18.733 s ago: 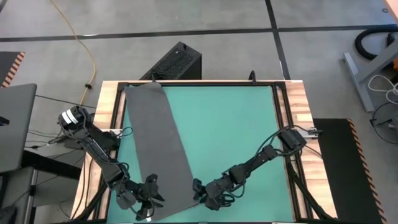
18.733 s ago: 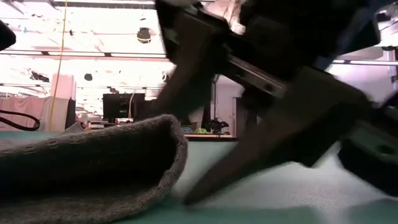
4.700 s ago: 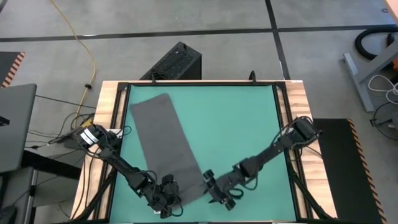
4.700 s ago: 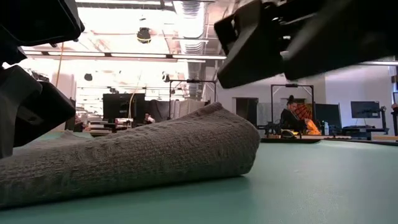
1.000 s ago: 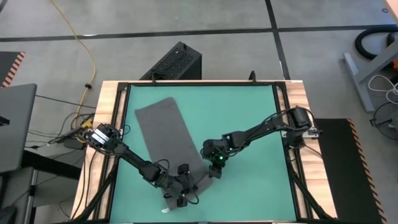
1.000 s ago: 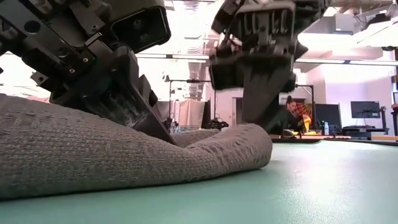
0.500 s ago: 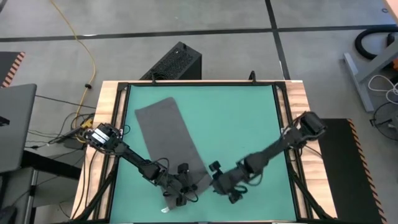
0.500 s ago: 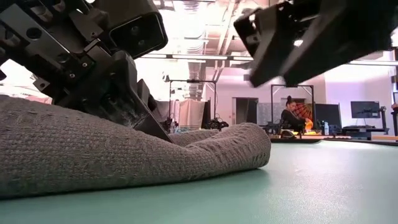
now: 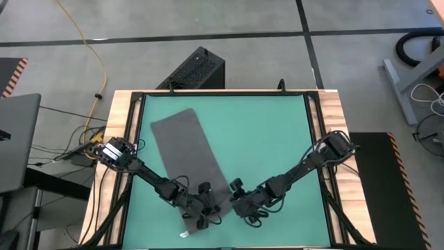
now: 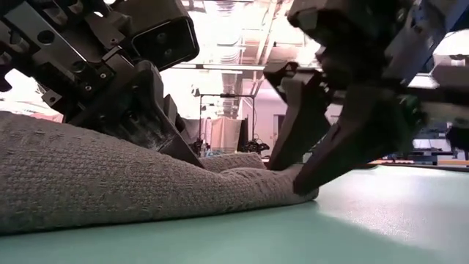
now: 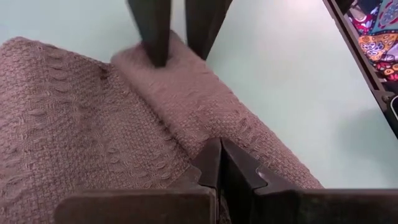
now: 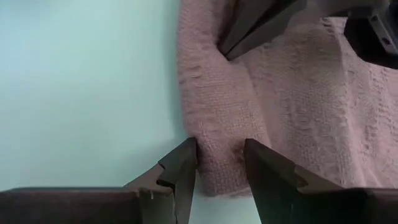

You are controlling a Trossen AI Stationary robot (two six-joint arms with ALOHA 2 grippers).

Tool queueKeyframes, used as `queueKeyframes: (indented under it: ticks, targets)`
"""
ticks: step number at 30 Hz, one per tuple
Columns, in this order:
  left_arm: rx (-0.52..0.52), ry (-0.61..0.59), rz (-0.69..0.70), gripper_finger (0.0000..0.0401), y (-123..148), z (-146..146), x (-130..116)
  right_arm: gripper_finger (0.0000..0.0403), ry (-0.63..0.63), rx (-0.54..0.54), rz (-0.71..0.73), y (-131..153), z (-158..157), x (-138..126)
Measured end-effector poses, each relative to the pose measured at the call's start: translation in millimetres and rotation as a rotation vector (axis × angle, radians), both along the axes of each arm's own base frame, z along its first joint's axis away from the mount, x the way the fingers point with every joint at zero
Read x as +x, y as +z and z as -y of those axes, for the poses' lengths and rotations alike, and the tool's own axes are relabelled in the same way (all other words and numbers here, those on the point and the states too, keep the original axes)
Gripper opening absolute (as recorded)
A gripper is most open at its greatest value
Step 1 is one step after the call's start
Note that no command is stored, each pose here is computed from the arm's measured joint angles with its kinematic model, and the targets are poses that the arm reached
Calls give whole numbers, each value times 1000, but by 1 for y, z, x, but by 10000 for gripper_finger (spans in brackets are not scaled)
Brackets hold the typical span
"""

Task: Roll towel
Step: Roll the gray towel

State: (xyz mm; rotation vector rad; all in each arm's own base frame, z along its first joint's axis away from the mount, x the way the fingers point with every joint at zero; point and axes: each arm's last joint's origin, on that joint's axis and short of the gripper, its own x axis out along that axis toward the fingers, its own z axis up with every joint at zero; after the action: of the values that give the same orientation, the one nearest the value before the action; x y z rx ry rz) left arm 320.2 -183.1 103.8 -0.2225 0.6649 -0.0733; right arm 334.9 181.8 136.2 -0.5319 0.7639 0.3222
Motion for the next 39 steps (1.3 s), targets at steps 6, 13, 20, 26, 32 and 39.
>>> queueKeyframes:
  ticks: [6, 13, 20, 26, 32, 39]
  targets:
    - [-10, -7, -14, 0, -1, -4, 2, 163, 10, -29, -29, -14, 0, 3]
    - [15, -31, 5, 0, 3, -3, 2, 81, -46, 74, -138, -15, 8, 0]
    - [46, -36, 97, 0, 22, 0, 1, 30, -71, 450, -380, -18, 22, 3]
    - [46, -19, 102, 0, 23, 0, 1, 21, -90, 751, -588, -17, 35, 7]
    - [32, -46, 174, 0, 29, 9, 0, 26, -170, 875, -662, -17, 48, 11]
    - [-23, -144, 264, 0, 39, 28, -6, 24, -260, 967, -693, -16, 68, 19]
